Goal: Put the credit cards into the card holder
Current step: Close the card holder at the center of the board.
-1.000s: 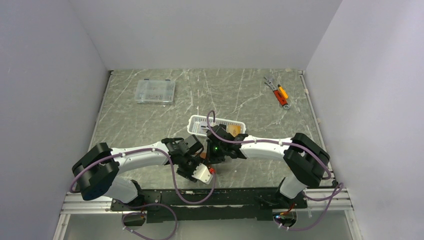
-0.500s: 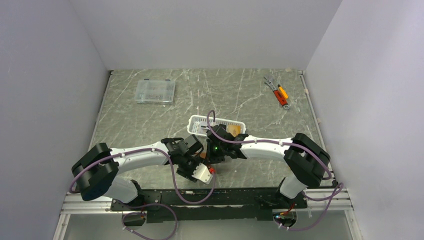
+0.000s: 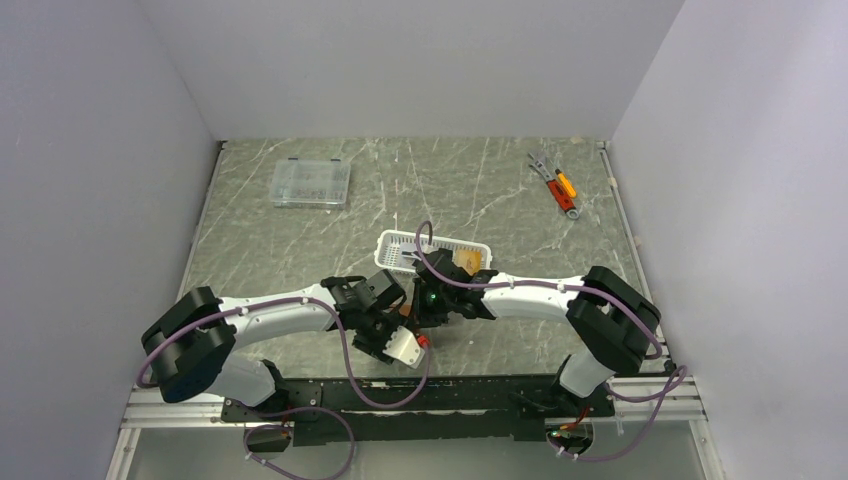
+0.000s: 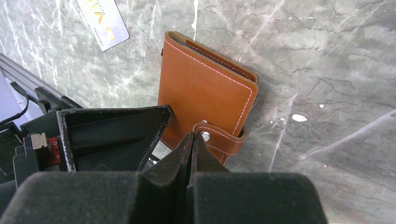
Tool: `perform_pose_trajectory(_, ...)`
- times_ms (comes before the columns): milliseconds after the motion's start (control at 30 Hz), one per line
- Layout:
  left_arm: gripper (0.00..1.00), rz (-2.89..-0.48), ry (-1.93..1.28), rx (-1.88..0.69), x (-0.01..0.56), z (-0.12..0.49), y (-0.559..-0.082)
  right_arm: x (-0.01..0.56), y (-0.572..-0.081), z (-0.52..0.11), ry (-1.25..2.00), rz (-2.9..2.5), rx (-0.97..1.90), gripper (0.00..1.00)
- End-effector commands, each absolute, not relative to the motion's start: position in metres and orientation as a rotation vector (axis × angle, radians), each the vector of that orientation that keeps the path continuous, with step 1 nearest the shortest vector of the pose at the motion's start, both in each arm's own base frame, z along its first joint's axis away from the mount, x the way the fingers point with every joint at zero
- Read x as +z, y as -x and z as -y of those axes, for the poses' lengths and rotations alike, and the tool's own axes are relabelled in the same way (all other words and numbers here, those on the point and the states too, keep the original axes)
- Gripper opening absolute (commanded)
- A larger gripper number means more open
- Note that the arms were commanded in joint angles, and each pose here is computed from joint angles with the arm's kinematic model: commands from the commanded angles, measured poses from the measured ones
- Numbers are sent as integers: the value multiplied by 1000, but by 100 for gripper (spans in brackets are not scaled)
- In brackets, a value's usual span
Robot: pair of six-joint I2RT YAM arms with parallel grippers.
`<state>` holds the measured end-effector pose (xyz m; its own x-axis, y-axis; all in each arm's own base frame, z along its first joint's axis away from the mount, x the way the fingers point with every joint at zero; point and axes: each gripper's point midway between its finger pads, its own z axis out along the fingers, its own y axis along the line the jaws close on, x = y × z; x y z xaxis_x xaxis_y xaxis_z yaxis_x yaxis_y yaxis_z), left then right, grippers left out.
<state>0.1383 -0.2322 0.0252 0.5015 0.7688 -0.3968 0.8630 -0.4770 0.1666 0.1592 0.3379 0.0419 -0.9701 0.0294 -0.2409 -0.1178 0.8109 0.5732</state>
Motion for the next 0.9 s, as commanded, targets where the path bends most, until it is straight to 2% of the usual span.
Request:
perform_pose_trajectory(0,57,-1338,-2392,-373,26,236,-139,73,-167,-361,58,-2659,1071,0)
perform_pose_trajectory(867,57,-1329,-2393,-366,28,238,-140,54,-166,-363,48,-2724,1051,0)
